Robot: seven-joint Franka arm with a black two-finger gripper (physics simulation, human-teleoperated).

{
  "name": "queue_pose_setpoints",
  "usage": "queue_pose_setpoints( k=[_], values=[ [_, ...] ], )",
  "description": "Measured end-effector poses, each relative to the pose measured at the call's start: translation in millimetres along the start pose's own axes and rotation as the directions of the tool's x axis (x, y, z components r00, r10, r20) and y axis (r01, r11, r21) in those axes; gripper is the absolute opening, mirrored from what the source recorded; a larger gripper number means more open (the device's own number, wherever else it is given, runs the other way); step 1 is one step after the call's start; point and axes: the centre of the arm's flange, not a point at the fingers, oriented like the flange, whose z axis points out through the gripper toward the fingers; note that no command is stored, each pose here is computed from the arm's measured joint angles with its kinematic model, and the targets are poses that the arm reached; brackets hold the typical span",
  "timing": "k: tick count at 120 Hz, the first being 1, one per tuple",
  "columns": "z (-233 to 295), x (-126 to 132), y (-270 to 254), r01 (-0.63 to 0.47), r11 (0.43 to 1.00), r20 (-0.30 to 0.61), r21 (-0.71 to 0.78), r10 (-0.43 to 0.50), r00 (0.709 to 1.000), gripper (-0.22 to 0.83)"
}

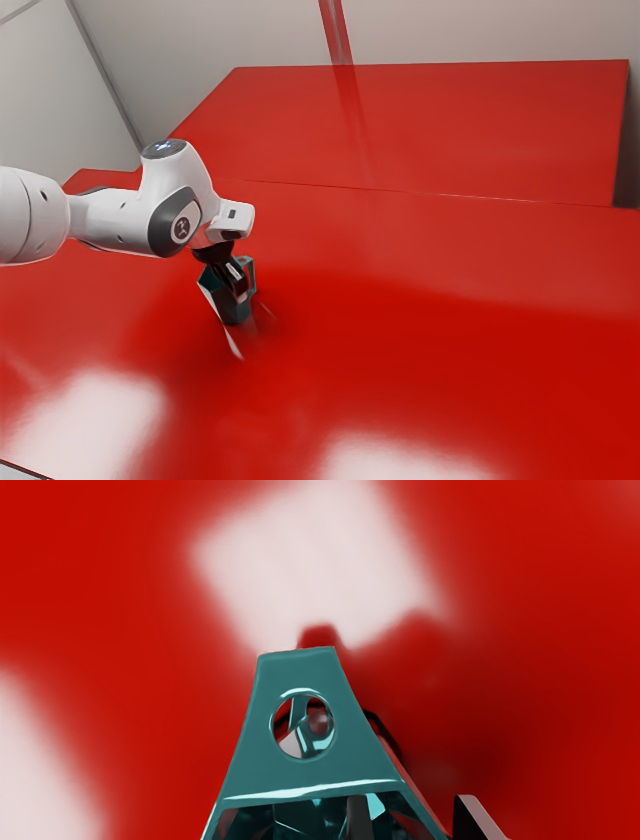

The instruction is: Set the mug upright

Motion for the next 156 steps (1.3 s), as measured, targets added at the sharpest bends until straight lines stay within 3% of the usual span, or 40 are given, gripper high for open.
queue_pose_setpoints(
  k=[40,61,105,123,135,156],
  values=[
    [-0.7,1.6,2.5,-0.003,1.0,0.0,-0.001,0.003,1.0,0.43],
    [-8.3,4.2,2.9,-0.001,1.0,-0.01,0.004,0.001,1.0,0.53],
    [-65.5,23.6,5.9,-0.005,1.0,-0.048,0.021,0.006,0.999,0.6],
    [-147.7,64.4,-12.4,0.012,0.999,-0.113,0.049,-0.006,0.994,0.61],
    [-194.0,83.2,-32.4,0.057,0.997,-0.115,0.043,-0.052,0.992,0.61],
    [-224.4,77.9,-69.4,0.181,0.983,-0.062,-0.016,-0.181,0.981,0.61]
  ],
)
